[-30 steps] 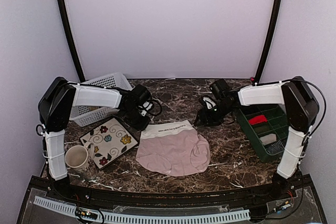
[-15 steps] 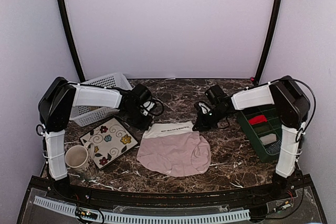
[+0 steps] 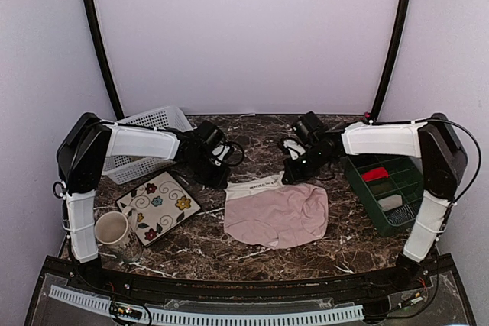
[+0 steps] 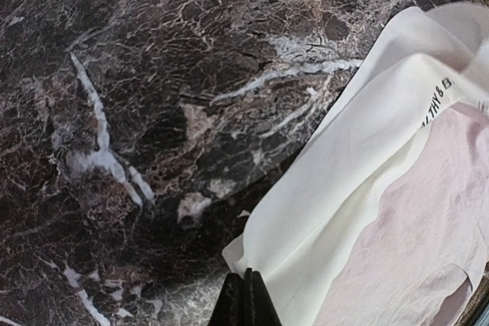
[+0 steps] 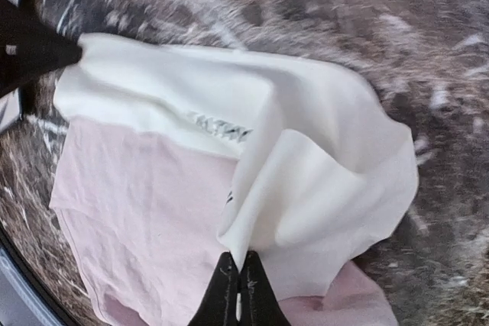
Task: Roll the underwear
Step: Flatten out the underwear at the center of the board.
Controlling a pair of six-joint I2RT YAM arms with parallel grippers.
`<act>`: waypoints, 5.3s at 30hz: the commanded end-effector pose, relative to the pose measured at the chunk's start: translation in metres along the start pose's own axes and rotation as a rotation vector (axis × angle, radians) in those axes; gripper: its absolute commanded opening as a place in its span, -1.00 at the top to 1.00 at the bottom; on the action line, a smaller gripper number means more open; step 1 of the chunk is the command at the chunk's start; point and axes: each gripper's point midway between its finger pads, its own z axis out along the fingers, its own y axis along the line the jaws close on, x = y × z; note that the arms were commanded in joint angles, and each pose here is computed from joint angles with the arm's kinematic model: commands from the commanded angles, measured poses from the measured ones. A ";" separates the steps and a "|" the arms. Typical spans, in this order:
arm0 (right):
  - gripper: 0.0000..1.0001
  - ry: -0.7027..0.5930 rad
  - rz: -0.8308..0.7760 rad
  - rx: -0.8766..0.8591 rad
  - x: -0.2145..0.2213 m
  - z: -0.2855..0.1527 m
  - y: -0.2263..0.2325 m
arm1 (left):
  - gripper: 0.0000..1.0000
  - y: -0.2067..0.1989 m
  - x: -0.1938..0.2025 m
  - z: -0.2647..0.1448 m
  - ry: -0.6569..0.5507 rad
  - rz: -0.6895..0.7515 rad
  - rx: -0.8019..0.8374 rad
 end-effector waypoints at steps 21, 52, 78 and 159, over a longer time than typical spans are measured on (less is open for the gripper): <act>0.04 -0.009 -0.182 -0.284 0.005 -0.019 0.055 | 1.00 0.001 0.002 -0.009 -0.001 0.000 -0.003; 0.43 0.141 -0.222 -0.235 -0.007 0.039 0.036 | 1.00 0.003 0.000 -0.005 -0.007 -0.017 -0.005; 0.93 -0.047 -0.025 -0.109 -0.028 -0.018 -0.032 | 1.00 0.003 -0.003 -0.014 -0.024 -0.016 0.008; -0.18 -0.599 0.358 0.113 -0.058 -0.175 -0.069 | 0.03 -0.012 -0.098 -0.191 -0.523 0.080 -0.094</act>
